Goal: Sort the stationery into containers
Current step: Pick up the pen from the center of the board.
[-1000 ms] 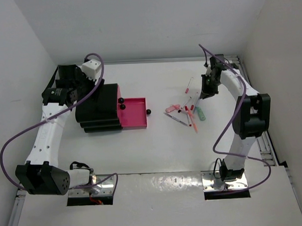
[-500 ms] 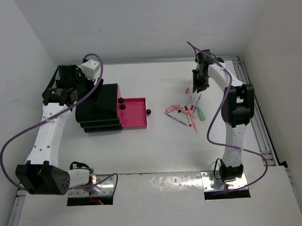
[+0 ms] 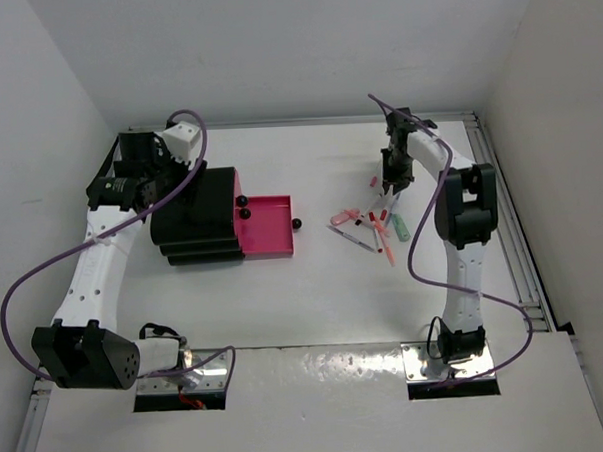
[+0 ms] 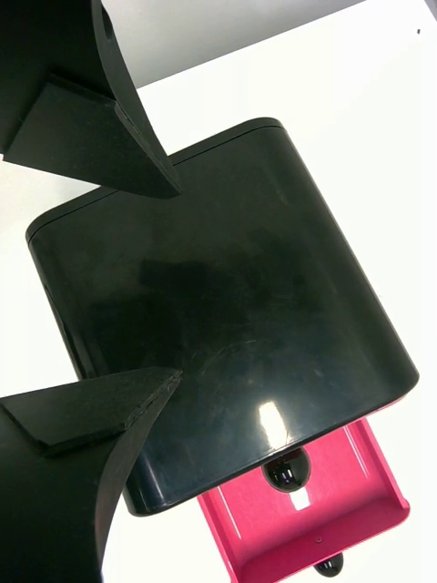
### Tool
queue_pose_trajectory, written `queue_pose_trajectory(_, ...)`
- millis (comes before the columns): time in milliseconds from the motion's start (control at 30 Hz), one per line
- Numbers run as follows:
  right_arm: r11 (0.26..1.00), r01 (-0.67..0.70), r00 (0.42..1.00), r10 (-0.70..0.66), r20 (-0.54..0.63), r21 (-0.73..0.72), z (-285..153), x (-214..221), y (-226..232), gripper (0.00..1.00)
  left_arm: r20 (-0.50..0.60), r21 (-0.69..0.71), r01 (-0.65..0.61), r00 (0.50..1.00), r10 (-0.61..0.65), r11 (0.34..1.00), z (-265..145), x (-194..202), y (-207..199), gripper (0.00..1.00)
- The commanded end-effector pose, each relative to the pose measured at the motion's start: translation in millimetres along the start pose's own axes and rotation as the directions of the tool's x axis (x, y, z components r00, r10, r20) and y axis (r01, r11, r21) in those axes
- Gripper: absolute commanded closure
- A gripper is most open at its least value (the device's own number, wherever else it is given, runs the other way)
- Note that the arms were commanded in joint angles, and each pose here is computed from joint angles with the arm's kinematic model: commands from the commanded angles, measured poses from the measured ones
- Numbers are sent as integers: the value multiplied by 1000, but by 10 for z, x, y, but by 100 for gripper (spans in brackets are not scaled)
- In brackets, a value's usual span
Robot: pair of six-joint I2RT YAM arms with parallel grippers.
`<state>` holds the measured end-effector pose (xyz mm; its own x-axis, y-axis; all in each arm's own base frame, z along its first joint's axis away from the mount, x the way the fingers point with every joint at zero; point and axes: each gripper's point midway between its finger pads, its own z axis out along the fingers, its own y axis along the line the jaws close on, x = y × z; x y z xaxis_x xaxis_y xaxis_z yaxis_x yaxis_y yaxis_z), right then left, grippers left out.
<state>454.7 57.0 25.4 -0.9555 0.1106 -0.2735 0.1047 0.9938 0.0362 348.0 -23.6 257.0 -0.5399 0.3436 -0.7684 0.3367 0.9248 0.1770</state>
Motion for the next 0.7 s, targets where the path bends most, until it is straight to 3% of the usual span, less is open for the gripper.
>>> queue_pose_trajectory(0, 1000, -15, 1000, 15, 9, 16, 36, -58, -3, 75, 29, -16, 11, 1000, -11, 1000, 5, -65, 39, 19)
queue_pose_trajectory(667, 998, -35, 997, 39, -69, 50, 440, 71, -12, 79, 13, 6, 19, 1000, -19, 1000, 18, -25, 12, 18)
